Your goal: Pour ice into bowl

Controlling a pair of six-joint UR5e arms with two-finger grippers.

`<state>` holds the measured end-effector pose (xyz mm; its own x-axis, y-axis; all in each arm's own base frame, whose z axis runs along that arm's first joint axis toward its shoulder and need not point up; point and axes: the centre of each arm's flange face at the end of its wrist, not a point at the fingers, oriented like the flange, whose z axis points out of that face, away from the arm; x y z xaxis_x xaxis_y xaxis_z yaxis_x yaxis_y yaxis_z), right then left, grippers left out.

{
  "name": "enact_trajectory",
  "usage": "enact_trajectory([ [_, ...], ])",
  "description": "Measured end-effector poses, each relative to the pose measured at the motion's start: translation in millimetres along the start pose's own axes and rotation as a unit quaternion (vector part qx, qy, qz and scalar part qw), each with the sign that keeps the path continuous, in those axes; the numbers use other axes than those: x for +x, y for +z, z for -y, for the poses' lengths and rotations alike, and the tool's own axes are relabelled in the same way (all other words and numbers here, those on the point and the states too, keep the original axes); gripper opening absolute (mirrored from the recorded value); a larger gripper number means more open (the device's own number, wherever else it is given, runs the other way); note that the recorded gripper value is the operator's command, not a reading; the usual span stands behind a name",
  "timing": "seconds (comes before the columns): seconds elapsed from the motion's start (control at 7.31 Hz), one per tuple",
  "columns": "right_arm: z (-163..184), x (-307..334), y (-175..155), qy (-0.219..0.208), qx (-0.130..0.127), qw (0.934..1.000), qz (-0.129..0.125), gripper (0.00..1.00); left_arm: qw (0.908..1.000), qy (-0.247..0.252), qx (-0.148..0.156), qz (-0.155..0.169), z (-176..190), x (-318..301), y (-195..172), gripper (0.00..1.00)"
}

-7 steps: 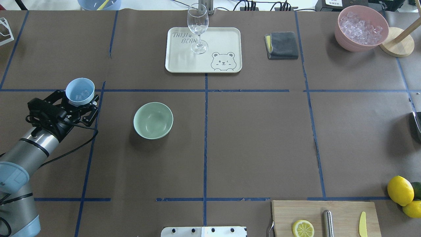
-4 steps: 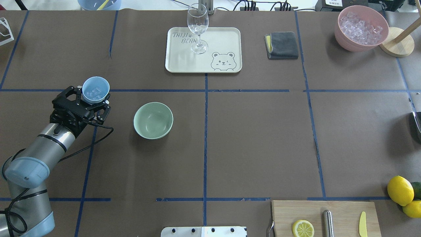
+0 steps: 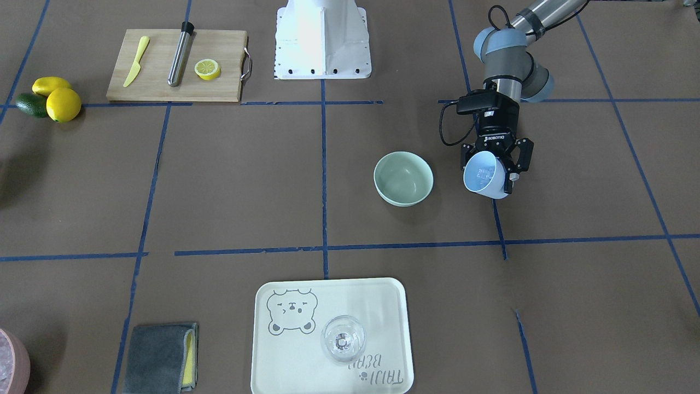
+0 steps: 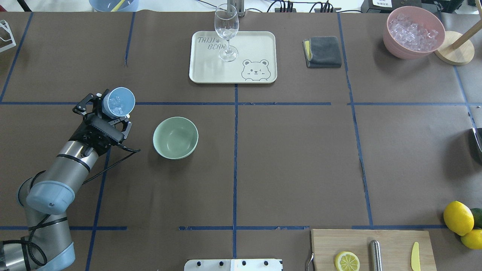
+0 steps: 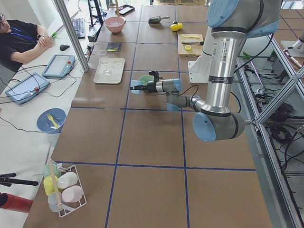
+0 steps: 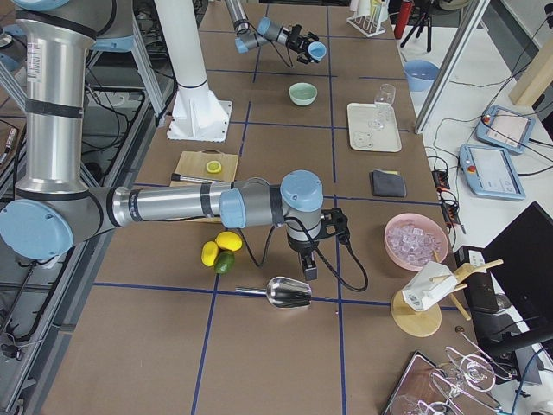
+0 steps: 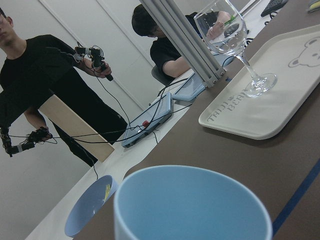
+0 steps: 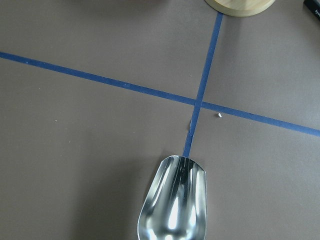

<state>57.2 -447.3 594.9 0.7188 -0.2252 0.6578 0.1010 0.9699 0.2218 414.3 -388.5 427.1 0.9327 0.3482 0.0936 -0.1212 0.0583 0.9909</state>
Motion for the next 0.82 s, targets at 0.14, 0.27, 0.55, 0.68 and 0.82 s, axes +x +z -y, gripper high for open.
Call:
enact_trajectory([
  [0.14, -1.4, 0.7, 0.5, 0.001, -0.001, 1.0000, 0.000, 1.00, 0.9992, 0.040, 0.000, -0.003, 3.0, 14.7, -3.5, 0.00],
  [0.27, -2.9, 1.7, 0.9, 0.002, -0.001, 1.0000, 0.000, 1.00, 0.9967, 0.081, 0.003, -0.005, 6.4, 26.9, -7.4, 0.00],
  [0.55, -4.3, 2.6, 1.4, 0.004, -0.002, 1.0000, -0.001, 1.00, 0.9871, 0.160, 0.008, -0.007, 15.0, 39.7, -11.6, 0.00],
  [0.68, -4.9, 3.1, 1.8, 0.005, -0.002, 1.0000, -0.001, 1.00, 0.9809, 0.194, 0.011, -0.005, 19.7, 44.1, -11.7, 0.00],
  [0.82, -5.1, 3.2, 2.0, 0.005, -0.003, 1.0000, -0.001, 1.00, 0.9732, 0.230, 0.012, 0.000, 24.4, 52.0, -12.8, 0.00],
])
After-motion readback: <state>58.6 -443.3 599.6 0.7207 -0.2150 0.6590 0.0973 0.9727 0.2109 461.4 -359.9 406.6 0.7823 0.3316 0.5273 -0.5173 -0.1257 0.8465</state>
